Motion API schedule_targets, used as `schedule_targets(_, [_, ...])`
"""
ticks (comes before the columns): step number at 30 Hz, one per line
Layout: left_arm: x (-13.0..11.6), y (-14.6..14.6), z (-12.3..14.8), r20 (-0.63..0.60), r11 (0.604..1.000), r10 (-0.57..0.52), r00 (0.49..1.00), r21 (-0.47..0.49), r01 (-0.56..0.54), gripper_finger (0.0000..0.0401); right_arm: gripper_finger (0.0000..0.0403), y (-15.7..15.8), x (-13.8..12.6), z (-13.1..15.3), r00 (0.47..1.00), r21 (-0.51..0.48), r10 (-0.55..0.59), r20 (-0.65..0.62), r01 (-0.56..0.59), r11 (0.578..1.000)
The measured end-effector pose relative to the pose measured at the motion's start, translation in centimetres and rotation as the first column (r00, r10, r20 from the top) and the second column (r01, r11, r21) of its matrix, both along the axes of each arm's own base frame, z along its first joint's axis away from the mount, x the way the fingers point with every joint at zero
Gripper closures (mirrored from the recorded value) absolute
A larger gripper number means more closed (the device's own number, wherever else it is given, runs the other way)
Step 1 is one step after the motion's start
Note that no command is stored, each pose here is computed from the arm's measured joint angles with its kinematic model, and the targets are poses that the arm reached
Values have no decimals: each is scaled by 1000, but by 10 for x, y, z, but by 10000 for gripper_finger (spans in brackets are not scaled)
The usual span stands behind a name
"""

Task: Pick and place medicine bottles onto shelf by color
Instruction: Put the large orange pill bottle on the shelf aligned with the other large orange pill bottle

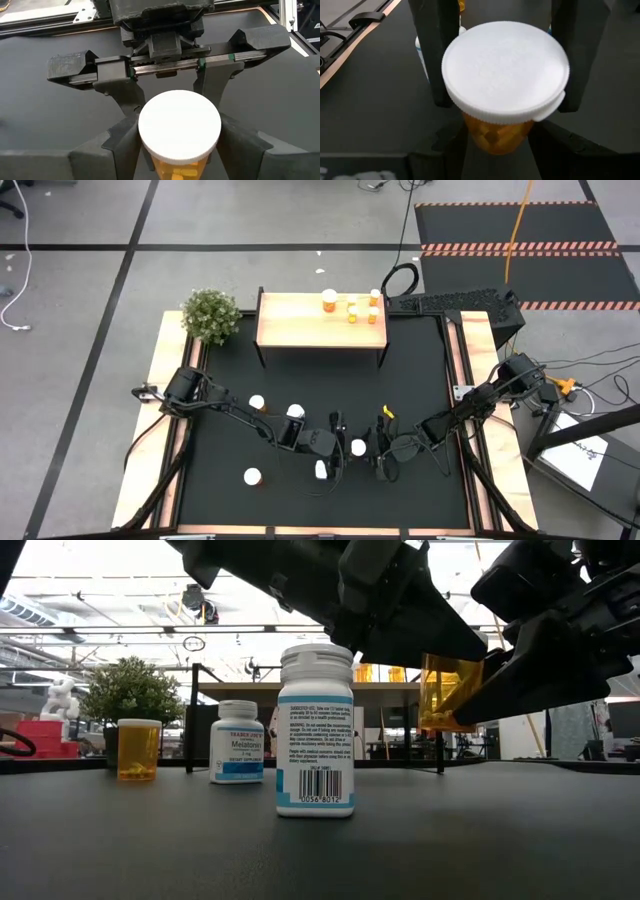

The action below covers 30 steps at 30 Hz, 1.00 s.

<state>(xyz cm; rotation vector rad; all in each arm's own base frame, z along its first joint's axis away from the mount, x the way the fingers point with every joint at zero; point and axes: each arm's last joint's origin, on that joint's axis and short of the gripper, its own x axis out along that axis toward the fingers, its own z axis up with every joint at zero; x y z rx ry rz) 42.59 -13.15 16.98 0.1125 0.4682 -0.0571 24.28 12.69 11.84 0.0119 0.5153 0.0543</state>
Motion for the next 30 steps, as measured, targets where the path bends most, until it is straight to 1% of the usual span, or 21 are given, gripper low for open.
schedule_targets(2, [0,0,0,0,1000,0,1000,0,0,172,218,0,0,0,1000,0,0,0,0,1000])
schedule_targets(8, [-2,1,4,-6,1000,-1,1000,3,1,193,218,0,0,0,1000,2,-15,6,15,1000])
schedule_targets(12, [-6,2,13,-16,1000,-8,1000,15,9,187,213,0,1,2,999,7,-26,17,26,1000])
schedule_targets(14, [-8,3,18,-19,1000,-13,1000,25,14,180,201,0,1,2,999,15,-37,21,37,999])
schedule_targets(17, [-12,4,33,0,999,-14,1000,32,14,178,175,-1,-1,-2,999,12,-40,-11,40,999])
schedule_targets(19, [-14,5,38,5,999,-17,1000,38,17,181,155,-1,0,0,998,24,-64,7,64,998])
schedule_targets(22, [-18,6,41,-20,998,-27,999,62,28,190,126,-1,0,0,997,31,-72,6,71,997])
schedule_targets(24, [-20,7,49,-13,996,-36,999,82,37,192,112,-1,0,0,997,39,-76,7,75,996])
schedule_targets(27, [-26,14,63,-19,994,-28,999,105,30,188,100,-1,-1,-1,997,35,-77,-4,77,996])
schedule_targets(30, [-36,27,81,-32,991,-15,999,135,19,180,100,-1,-1,-1,997,33,-79,-4,79,996])
